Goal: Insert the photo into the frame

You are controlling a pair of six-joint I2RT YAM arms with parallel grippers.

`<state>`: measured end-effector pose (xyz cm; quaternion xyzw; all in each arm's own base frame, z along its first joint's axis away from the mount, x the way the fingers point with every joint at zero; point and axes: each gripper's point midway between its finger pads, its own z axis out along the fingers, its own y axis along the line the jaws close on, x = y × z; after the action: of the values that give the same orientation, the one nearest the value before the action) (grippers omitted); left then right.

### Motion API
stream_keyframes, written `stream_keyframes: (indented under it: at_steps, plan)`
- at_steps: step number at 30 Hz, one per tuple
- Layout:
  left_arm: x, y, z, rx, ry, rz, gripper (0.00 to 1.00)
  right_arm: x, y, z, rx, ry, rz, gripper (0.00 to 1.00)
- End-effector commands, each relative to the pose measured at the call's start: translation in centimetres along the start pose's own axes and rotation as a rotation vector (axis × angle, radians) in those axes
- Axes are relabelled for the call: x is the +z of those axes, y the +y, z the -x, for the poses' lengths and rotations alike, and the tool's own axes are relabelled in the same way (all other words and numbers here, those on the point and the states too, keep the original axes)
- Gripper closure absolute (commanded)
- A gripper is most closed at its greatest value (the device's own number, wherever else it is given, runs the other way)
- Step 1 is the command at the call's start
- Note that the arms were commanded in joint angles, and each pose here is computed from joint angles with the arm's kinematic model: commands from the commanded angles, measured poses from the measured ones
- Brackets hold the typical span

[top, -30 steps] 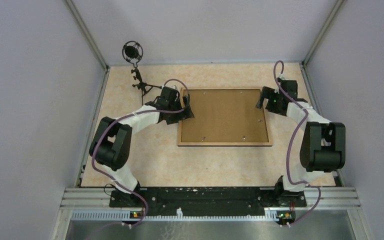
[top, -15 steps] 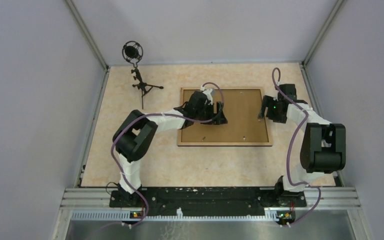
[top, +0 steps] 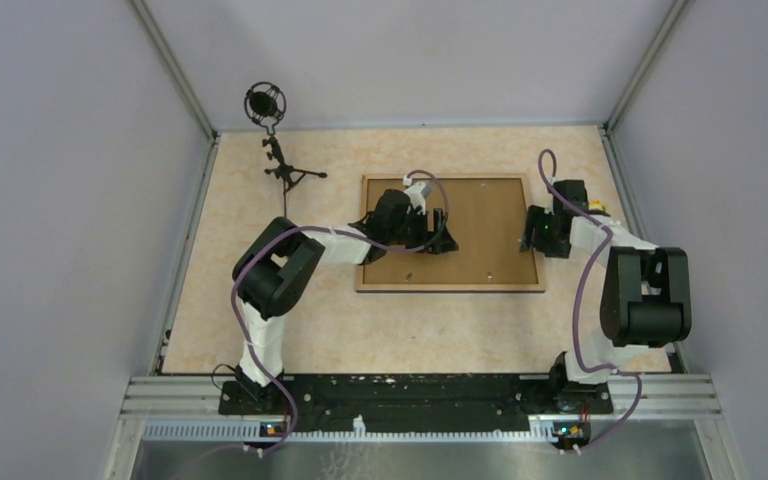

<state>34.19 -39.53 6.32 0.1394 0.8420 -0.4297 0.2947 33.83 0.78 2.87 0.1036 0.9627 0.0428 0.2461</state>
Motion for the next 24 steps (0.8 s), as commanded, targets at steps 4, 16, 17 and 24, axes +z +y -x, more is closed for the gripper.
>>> stream_keyframes:
  at_steps: [4, 16, 17, 24]
  plan:
    - [-1.0, 1.3, -1.8, 0.027, 0.017, 0.038, 0.19, 0.7, 0.1, 3.0, 0.002, -0.078, -0.041, 0.39]
    - [-1.1, 2.0, -2.1, 0.008, 0.018, 0.050, 0.20, 3.4, 0.3, 2.4, 0.015, -0.034, -0.085, 0.43]
    - [-1.2, 2.0, -2.1, 0.007, 0.017, 0.050, 0.20, 3.4, 0.0, 2.2, 0.026, -0.029, -0.099, 0.46]
    - [-1.2, 2.1, -2.1, 0.007, 0.014, 0.050, 0.20, 3.0, 0.9, 2.1, 0.045, -0.037, -0.049, 0.50]
